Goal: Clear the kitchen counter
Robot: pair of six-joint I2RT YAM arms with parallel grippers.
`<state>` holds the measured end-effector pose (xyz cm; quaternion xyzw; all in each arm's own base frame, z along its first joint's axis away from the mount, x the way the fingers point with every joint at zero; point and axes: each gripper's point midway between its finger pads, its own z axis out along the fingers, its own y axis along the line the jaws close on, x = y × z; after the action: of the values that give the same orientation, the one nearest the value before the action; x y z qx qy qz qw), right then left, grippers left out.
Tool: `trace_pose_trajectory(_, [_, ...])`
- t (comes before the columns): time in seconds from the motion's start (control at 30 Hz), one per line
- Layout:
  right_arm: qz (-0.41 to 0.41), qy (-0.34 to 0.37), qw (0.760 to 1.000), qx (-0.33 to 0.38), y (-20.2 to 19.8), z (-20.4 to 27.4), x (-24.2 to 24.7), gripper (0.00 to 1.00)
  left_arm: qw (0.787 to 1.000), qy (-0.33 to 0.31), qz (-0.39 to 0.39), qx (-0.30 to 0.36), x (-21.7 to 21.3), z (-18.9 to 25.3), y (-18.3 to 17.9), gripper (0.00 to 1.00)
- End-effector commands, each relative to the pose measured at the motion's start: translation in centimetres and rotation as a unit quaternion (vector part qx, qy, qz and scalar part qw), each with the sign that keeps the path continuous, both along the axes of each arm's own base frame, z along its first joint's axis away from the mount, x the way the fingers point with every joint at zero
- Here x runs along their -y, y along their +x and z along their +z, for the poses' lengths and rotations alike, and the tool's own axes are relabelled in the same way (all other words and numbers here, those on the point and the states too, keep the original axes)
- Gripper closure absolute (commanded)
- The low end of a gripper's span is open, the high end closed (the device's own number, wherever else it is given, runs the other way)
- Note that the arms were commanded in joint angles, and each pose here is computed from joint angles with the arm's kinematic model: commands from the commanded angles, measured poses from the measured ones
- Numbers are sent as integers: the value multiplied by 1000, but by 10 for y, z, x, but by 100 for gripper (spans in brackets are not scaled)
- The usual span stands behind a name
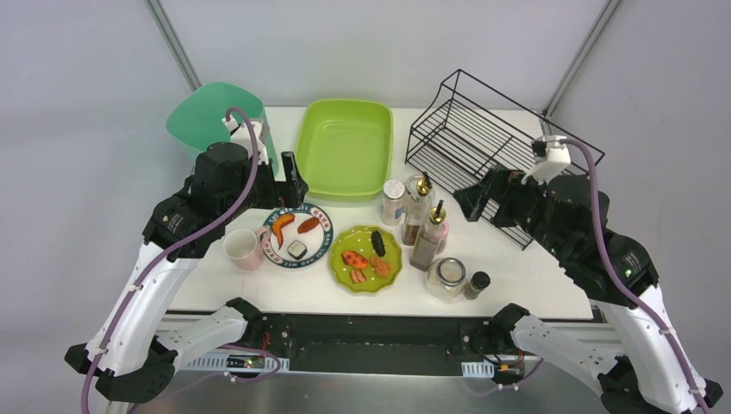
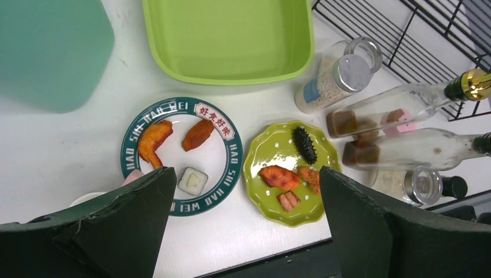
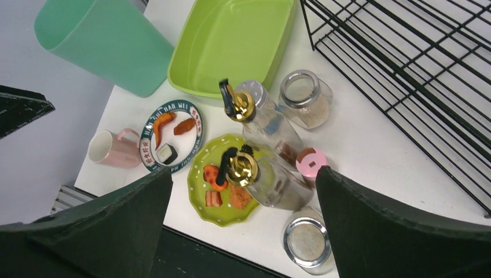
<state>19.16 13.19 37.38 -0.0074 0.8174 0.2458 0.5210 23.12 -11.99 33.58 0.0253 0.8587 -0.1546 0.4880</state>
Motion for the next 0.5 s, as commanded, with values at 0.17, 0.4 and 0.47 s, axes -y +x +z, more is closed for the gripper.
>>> trace_pose_trajectory(0.17, [45,-30,998,-7,-32,-38,13,1,998,-12,-53,-15,13,-16,-13,0])
trace_pose_trajectory(0.4, [113,-41,993,4,-38,-85,-5,1,992,-41,-113,-37,32,-22,-30,0])
trace_pose_trajectory(0.47, [124,-34,991,24,-35,-88,-11,1,992,-42,-115,-39,32,-24,-32,0])
